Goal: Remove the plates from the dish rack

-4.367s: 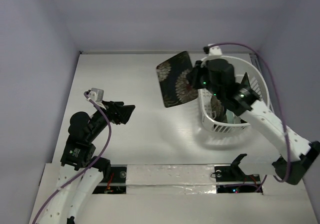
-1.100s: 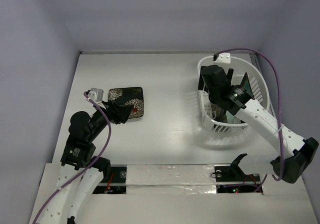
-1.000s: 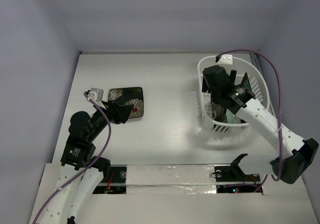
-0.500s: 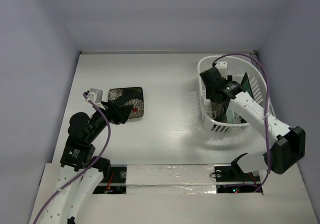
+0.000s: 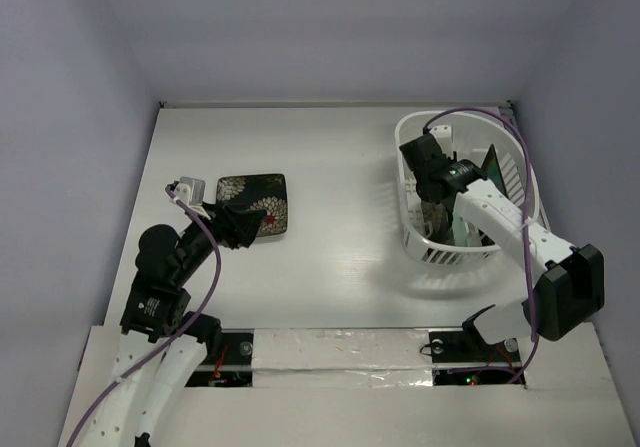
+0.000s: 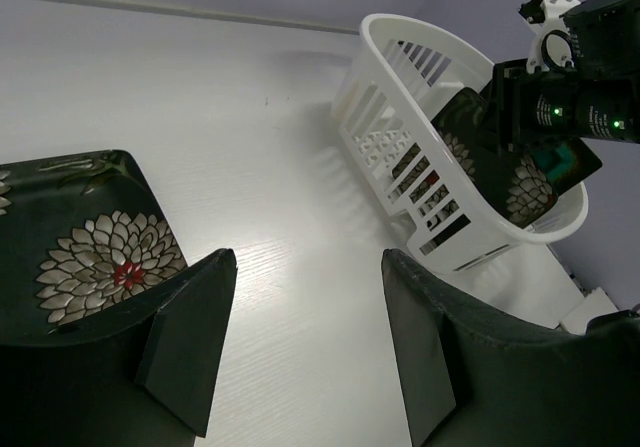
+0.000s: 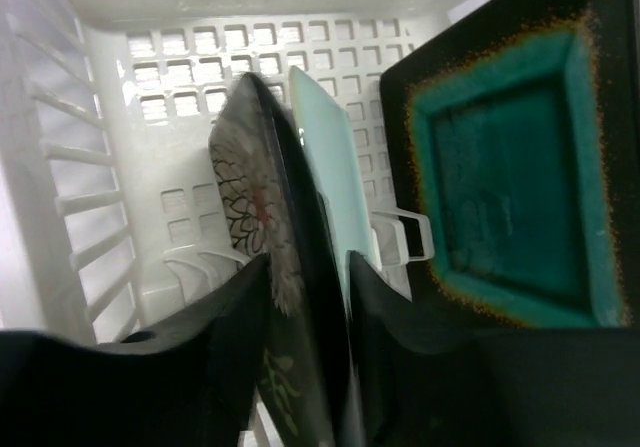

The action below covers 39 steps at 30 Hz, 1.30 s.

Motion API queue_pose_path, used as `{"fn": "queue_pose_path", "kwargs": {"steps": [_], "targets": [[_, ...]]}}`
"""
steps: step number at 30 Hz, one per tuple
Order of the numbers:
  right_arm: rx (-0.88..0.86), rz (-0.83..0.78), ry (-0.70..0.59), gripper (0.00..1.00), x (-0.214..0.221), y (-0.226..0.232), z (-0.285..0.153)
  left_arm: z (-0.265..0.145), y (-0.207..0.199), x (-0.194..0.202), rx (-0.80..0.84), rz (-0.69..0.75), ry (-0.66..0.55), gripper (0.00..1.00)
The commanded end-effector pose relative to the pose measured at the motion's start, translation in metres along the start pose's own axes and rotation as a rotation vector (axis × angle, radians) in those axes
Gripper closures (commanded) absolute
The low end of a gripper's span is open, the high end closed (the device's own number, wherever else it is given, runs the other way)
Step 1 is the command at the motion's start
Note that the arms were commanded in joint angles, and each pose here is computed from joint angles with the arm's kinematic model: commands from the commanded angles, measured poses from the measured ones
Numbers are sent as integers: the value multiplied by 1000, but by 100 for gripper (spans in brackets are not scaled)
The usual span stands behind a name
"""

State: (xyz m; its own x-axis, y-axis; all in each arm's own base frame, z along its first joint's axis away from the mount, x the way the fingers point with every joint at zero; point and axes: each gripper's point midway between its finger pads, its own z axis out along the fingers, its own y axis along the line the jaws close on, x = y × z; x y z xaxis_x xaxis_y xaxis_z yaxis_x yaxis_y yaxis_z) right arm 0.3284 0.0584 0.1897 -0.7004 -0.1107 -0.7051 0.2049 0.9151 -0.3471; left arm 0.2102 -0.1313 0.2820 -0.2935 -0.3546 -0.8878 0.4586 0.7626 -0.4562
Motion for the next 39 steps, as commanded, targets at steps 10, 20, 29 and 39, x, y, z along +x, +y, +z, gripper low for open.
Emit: {"fn": "queue_pose_path", "kwargs": {"steps": [10,20,29,39], "targets": [[8,-14,0,88,-10,-12,-12,-3,-9,-13,30,20,-52,43],[31,-23,-34,100,-33,-28,-29,-5,-9,-14,32,20,-58,43],[46,-3,-78,100,-52,-42,-48,-4,-10,-14,33,18,-56,43],[-29,112,-188,100,-82,-57,-83,-3,-9,-13,34,17,-52,43]]}}
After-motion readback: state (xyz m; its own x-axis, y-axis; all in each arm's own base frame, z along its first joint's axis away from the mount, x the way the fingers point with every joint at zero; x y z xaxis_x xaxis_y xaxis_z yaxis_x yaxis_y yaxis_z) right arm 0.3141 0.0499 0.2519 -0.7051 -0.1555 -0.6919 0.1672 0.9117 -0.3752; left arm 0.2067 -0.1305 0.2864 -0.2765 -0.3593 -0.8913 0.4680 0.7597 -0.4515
